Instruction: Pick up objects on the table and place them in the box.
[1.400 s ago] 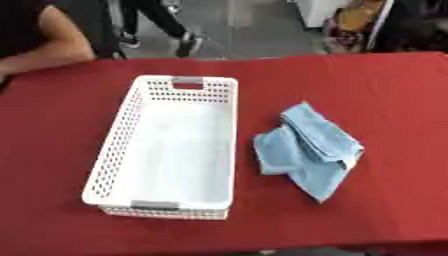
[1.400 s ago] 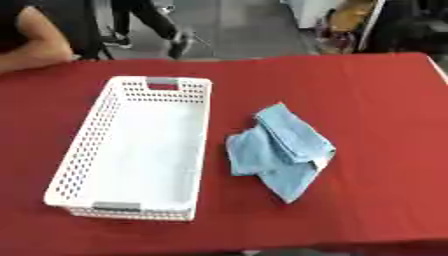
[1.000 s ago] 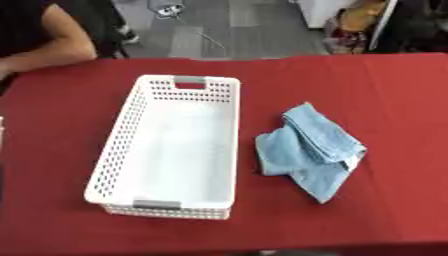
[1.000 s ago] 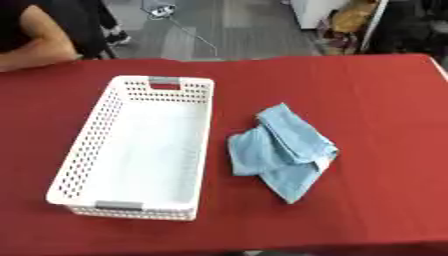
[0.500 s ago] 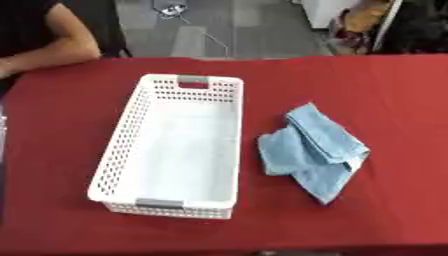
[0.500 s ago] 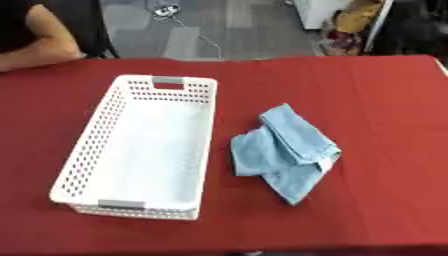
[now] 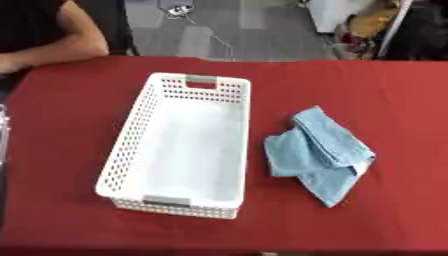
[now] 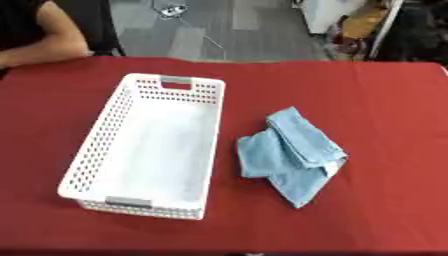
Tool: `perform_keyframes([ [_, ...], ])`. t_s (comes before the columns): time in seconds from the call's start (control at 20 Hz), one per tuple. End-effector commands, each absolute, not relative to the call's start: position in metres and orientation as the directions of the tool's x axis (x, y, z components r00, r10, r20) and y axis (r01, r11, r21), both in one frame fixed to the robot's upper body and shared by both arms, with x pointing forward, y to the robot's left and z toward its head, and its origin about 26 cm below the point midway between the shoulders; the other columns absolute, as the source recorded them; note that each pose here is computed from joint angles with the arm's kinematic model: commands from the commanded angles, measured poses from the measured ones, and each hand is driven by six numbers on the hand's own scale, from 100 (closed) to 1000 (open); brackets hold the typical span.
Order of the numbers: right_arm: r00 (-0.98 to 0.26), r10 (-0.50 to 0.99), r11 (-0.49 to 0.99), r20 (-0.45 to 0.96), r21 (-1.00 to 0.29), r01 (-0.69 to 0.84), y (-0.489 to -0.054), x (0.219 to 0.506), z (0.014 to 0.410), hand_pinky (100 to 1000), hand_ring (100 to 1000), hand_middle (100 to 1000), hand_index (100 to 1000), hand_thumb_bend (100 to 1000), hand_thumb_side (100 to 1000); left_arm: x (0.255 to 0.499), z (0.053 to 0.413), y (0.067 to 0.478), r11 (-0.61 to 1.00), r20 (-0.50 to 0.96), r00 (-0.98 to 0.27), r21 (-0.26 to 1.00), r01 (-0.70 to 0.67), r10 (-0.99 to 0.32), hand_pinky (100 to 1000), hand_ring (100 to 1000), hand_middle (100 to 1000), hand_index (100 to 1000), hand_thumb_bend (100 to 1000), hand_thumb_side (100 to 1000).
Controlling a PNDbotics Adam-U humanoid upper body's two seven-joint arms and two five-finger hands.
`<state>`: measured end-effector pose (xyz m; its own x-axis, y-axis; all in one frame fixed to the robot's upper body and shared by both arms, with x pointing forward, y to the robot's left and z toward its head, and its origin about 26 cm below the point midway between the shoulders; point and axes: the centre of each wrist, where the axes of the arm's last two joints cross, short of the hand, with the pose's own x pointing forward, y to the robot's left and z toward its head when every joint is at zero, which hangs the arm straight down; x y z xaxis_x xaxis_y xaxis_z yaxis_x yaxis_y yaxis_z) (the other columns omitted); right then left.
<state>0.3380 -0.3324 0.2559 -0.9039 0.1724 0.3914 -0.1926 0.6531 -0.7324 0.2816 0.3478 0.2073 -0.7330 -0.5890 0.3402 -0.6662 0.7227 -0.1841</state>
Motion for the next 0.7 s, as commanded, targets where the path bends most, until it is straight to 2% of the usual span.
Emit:
perform_keyframes([
  [0.05,-0.901,0.199,0.6,0.386,-0.775,-0.199,-0.341,0.351,0.263,780,874,851,965,100,831,0.28,0.218,0.348,0.739,0.299,-0.75,-0.174,-0.651,-0.59,298,305,472,657,177,698],
  [0.5,-0.856,0.229,0.542,0.464,-0.791,-0.283,-0.34,0.388,0.237,767,884,851,968,100,792,0.28,0.218,0.346,0.75,0.304,-0.759,-0.171,-0.638,-0.576,298,305,474,660,174,701],
  [0.55,-0.852,0.235,0.533,0.467,-0.795,-0.289,-0.34,0.391,0.235,758,883,851,967,100,748,0.28,0.218,0.346,0.752,0.305,-0.759,-0.17,-0.637,-0.575,298,305,475,660,173,701],
  [0.7,-0.848,0.252,0.496,0.466,-0.815,-0.3,-0.337,0.399,0.23,746,866,851,966,139,718,0.281,0.218,0.345,0.755,0.306,-0.762,-0.168,-0.634,-0.571,297,305,474,660,171,701],
])
